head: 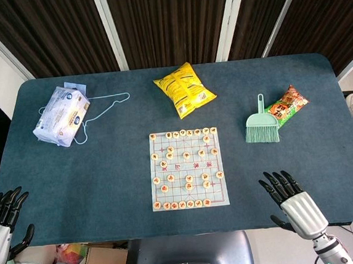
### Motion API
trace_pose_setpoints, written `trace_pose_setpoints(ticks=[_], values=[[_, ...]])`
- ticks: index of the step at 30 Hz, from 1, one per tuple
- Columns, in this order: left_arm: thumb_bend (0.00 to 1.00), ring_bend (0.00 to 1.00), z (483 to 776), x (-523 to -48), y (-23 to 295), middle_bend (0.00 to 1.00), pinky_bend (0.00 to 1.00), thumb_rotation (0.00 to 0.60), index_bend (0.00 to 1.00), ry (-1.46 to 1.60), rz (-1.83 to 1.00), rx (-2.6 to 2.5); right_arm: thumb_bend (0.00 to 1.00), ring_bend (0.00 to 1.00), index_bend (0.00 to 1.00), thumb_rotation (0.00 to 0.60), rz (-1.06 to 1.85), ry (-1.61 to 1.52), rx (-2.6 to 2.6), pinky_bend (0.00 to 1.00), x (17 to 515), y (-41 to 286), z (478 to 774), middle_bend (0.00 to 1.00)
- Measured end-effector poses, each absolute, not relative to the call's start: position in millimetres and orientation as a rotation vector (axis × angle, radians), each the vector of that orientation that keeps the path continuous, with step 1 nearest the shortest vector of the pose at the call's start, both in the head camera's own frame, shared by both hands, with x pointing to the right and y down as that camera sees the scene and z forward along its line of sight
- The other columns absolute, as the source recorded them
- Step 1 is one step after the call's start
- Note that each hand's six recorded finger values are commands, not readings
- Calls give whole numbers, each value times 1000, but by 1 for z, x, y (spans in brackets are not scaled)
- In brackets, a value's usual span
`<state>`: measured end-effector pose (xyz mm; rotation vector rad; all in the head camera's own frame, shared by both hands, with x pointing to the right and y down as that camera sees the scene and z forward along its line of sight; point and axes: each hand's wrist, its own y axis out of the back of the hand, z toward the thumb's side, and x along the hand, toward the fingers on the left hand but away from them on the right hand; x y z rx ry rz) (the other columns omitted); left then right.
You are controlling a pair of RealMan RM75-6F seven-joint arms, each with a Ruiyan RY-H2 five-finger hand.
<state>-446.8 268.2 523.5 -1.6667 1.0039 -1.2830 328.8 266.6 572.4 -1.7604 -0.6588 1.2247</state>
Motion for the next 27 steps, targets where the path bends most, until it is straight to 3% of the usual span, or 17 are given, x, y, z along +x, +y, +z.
trace_pose_setpoints(ticks=[11, 18, 22, 27], values=[[438, 0, 525, -444, 267, 0, 54, 600, 0, 999, -1278, -1672, 344, 0, 16, 600, 1182, -568, -1823, 0, 308, 258, 592, 0], [440, 0, 523, -448, 264, 0, 54, 600, 0, 1017, -1284, -1628, 345, 0, 200, 600, 1069, -400, -1838, 0, 262, 241, 610, 0], [443, 0, 520, -450, 264, 0, 52, 600, 0, 1026, -1279, -1607, 367, 0, 387, 600, 972, -301, -1873, 0, 227, 235, 623, 0], [442, 0, 517, -451, 265, 0, 52, 600, 0, 1038, -1263, -1611, 410, 0, 472, 600, 922, -225, -1886, 0, 200, 231, 644, 0]])
